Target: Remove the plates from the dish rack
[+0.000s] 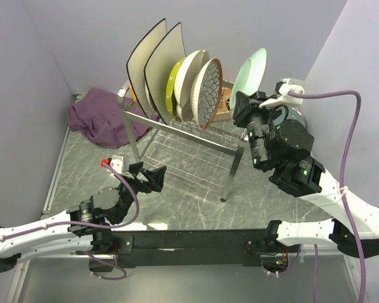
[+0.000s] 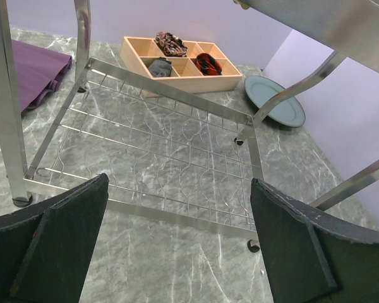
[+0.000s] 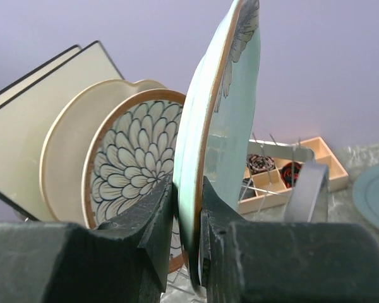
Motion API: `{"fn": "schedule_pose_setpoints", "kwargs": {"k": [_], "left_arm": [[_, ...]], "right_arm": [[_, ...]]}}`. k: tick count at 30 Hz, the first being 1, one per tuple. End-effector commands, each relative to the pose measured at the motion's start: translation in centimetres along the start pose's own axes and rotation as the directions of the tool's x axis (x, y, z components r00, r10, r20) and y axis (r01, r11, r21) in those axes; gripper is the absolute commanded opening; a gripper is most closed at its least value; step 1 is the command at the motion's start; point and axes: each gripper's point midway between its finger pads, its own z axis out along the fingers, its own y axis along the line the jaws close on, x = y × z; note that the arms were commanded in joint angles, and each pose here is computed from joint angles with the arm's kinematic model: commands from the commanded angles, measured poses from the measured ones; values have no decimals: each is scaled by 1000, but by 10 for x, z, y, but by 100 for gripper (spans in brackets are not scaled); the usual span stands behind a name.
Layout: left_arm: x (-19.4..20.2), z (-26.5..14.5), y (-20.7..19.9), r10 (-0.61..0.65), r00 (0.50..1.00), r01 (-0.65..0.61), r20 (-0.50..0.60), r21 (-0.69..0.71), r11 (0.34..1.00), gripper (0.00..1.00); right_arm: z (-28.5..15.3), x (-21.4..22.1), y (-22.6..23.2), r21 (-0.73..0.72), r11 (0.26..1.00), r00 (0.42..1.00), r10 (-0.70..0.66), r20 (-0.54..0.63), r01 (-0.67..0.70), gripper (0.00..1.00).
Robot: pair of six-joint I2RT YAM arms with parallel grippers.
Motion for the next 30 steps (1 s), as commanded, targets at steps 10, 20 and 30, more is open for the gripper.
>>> {"fn": "schedule_pose_setpoints", "kwargs": {"k": [10,20,30], "left_arm": [[-4,1,-2,-31,999,31,22,-3,1000,99],[-4,1,-2,-30,999,30,19,-3,1000,100],[-6,-1,-2,-43,999,43,26,11,999,99]], "right_arm": [[-2,-106,-4,-7,1000,985,6,172,-5,0],[1,-99,-55,352,912,963,-256,83,212,0],[-16,-70,-131,616,747,960,-272,-63,252,0]]}}
